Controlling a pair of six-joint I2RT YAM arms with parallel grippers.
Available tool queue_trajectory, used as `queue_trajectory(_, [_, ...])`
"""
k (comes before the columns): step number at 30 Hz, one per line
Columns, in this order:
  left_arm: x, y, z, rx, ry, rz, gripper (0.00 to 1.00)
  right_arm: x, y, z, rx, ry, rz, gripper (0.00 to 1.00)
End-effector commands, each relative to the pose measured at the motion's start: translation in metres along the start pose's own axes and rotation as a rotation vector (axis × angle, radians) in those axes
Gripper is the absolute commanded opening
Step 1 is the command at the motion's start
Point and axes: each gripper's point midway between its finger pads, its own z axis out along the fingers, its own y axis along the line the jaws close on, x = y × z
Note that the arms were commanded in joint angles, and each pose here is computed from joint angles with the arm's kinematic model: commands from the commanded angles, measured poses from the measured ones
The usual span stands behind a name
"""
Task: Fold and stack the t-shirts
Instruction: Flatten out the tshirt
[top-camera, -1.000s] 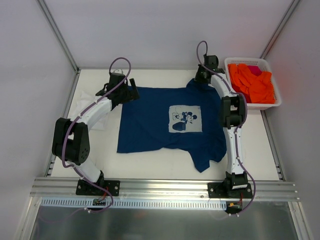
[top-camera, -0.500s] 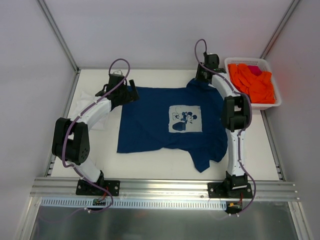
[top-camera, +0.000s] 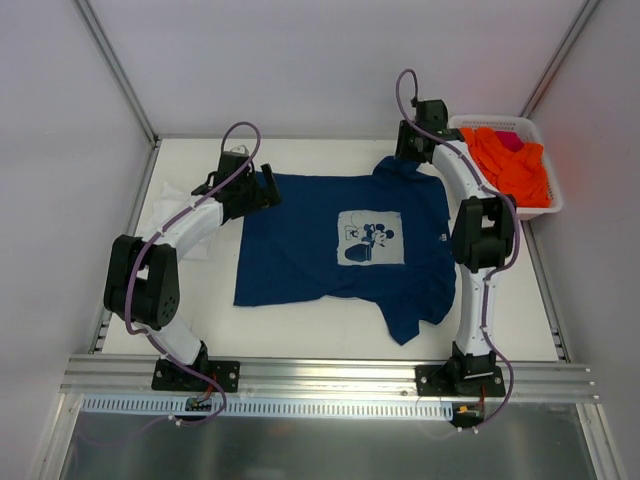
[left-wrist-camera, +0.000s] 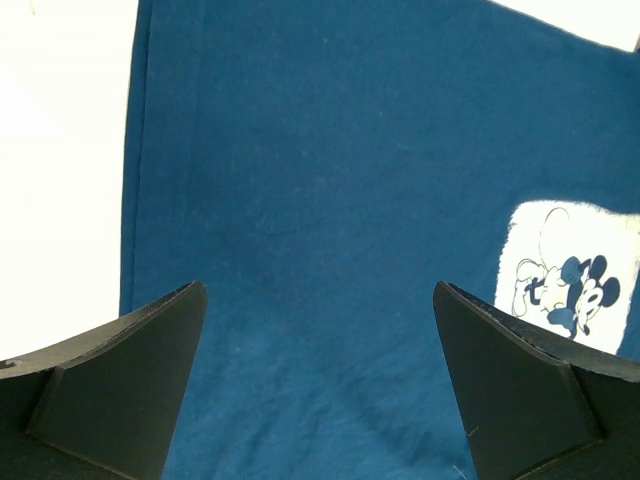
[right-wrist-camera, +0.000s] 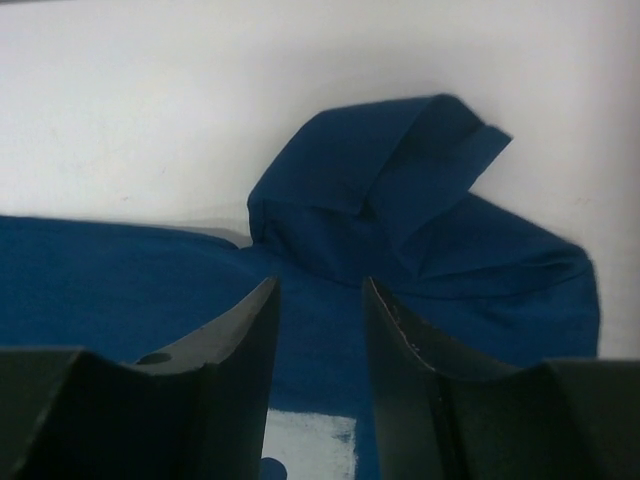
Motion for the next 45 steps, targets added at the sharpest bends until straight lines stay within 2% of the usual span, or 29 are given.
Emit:
queue_trajectory(1, [-0.005,-0.003,-0.008,0.032,-0.018,-0.01,0.99,0.036,0.014,0.018,-0.049,0.122,0.039,0.42])
queue_trajectory(12, [-0.006,-0.003,-0.008,0.03,-0.023,-0.007,0.99,0.054,0.022,0.045,-0.04,0.173,0.031,0.42])
queue_trajectory(24, [-0.008,-0.001,-0.006,0.019,-0.031,0.008,0.99,0.019,0.019,0.052,-0.006,0.068,0.006,0.42])
queue_trajectory(29, [-0.006,-0.003,-0.004,0.028,-0.022,0.002,0.99,0.027,0.011,0.064,0.008,0.095,0.013,0.43])
queue_trajectory(40, [-0.009,0.002,-0.008,0.014,-0.051,0.037,0.99,0.027,-0.007,0.076,0.1,0.07,-0.001,0.43])
queue_trajectory(45, [-0.009,-0.004,0.006,0.066,-0.051,0.048,0.99,0.024,-0.007,0.078,0.106,0.059,0.001,0.43])
